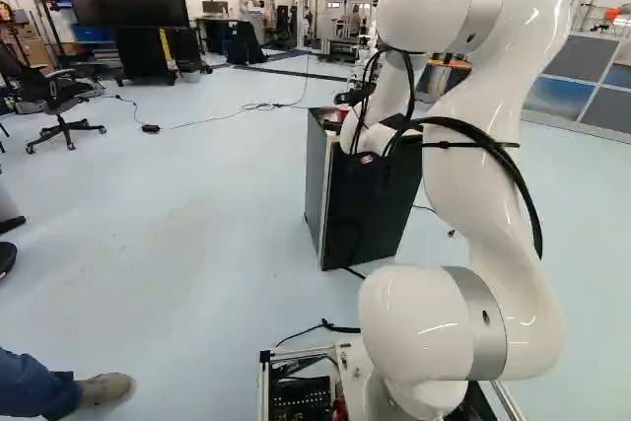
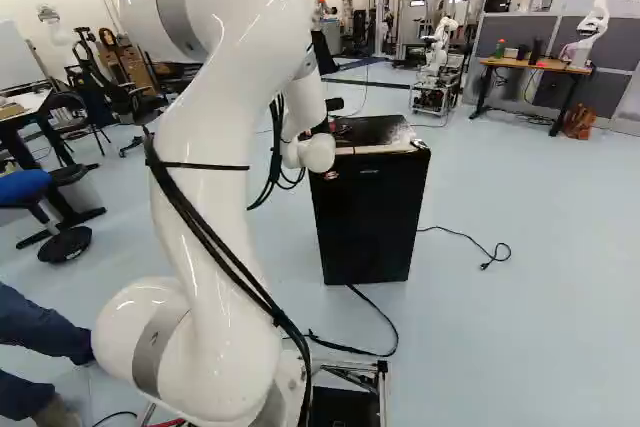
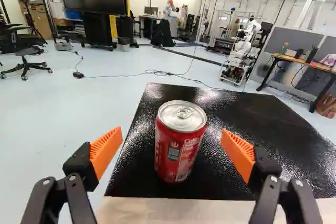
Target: Grab a drink from the fridge
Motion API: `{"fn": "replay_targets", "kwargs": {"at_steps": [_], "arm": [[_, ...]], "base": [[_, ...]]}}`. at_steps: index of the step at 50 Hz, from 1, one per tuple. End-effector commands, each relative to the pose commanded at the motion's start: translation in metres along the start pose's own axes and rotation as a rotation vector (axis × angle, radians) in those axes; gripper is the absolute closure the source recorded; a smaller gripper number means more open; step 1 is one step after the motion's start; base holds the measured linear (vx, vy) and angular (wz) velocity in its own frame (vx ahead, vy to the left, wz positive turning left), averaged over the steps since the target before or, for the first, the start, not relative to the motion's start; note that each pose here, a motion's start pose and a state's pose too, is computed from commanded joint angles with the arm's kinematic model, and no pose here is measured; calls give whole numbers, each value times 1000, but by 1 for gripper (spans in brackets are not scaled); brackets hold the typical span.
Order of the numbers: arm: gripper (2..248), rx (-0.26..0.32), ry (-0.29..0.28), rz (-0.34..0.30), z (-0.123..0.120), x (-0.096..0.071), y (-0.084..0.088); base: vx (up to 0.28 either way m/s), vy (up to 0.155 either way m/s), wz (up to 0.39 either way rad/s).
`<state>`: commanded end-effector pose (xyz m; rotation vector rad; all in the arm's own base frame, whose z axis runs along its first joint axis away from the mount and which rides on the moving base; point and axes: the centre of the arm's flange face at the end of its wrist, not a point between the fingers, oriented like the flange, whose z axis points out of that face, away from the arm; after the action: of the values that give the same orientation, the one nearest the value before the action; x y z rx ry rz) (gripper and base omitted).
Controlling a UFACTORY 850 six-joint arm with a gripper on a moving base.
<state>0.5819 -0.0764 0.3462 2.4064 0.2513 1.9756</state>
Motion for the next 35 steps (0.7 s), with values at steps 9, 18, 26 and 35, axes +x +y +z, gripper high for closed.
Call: {"fn": "replay_targets", "kwargs": {"at_steps": [9,18,26,35], "arm": [[3,-1,-2,1,-3,0,0],[51,-1,-2,1,-3,0,0],[89,-1,-2,1,-3,0,0],[154,-1,1,0,-3,2,0]], "base": [[0,0,0],[0,0,0],[0,0,0],[0,0,0]]}}
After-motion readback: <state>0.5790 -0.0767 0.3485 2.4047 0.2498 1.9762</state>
